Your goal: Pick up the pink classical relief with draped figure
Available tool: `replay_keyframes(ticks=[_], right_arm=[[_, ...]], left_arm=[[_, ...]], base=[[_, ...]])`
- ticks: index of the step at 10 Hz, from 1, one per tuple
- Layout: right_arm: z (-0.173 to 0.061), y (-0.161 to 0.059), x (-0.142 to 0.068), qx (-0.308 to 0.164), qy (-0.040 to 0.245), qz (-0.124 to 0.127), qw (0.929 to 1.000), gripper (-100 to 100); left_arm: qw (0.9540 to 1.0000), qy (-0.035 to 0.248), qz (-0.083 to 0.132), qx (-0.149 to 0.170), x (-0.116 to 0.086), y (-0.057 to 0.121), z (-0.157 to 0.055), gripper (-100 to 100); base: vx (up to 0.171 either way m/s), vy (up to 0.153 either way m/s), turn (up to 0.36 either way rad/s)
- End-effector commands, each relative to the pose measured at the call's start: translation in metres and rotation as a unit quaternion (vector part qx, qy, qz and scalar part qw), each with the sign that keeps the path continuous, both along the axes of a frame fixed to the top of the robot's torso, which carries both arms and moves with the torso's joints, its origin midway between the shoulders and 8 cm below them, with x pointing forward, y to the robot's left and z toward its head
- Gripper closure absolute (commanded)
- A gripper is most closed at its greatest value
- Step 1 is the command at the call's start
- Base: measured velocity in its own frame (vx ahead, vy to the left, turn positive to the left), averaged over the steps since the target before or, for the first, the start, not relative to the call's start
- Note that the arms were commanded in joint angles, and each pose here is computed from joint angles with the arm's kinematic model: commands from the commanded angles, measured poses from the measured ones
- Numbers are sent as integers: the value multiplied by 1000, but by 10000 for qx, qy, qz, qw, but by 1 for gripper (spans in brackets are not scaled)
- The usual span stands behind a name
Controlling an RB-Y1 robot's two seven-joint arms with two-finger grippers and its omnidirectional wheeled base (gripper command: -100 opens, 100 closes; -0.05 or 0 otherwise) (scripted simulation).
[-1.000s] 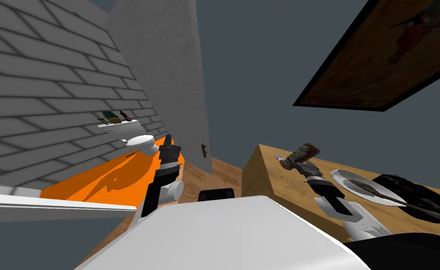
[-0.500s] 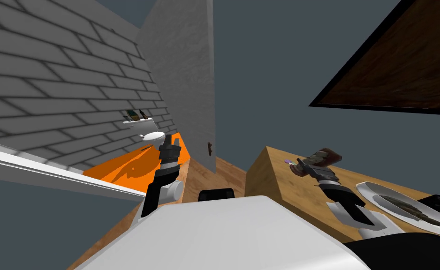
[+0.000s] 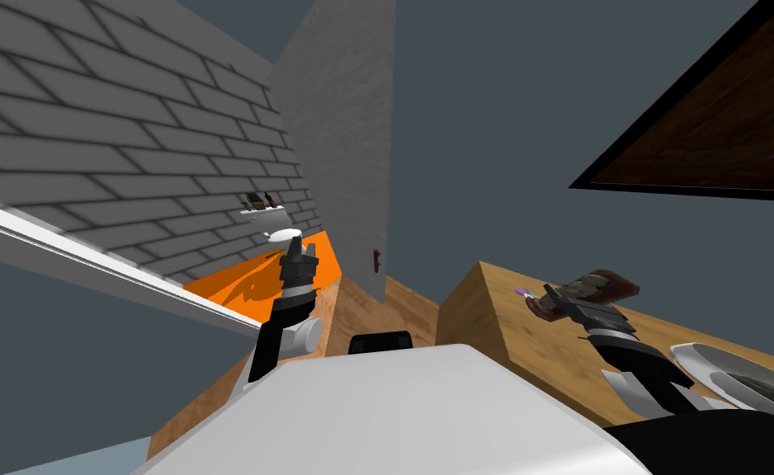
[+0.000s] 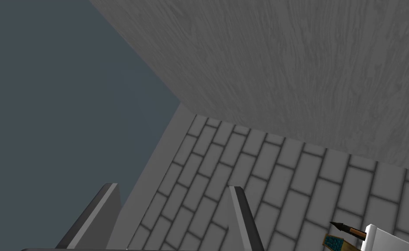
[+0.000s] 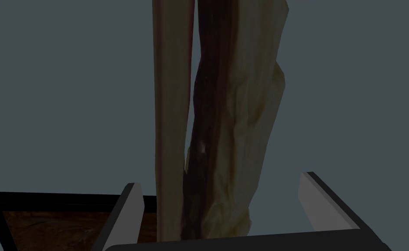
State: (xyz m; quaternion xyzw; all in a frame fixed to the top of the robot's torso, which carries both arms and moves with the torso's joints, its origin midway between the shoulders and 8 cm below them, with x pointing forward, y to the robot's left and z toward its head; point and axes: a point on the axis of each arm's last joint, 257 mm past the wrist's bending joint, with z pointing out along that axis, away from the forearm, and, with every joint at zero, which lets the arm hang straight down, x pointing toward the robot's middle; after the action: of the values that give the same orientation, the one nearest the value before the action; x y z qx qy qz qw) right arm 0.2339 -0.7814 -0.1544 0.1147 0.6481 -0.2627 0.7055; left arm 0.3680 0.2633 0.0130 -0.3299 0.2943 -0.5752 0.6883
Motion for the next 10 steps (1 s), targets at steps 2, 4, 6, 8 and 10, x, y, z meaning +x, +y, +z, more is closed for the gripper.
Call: replay_keyframes(ticks=[2, 4, 6, 8, 10], right_arm=[[3, -9, -8, -9, -9, -108, 9999, -100], [4, -11, -9, -6, -7, -132, 9999, 100], [3, -10, -9, -1, -11, -129, 9999, 100], [3, -10, -9, -4, -6, -128, 9999, 0], [-32, 23, 17, 229, 249, 145, 9993, 100]], left_arm=[[10000, 0, 1, 0, 0, 0, 0, 0], [10000, 1, 1, 1, 0, 0, 0, 0], [10000, 1, 1, 1, 0, 0, 0, 0], [10000, 1, 1, 1, 0, 0, 0, 0], [10000, 1, 2, 2, 0, 0, 0, 0]], base=[[-19, 37, 69], [-1, 1, -5], [0, 0, 0], [0, 0, 0], [36, -84, -324]])
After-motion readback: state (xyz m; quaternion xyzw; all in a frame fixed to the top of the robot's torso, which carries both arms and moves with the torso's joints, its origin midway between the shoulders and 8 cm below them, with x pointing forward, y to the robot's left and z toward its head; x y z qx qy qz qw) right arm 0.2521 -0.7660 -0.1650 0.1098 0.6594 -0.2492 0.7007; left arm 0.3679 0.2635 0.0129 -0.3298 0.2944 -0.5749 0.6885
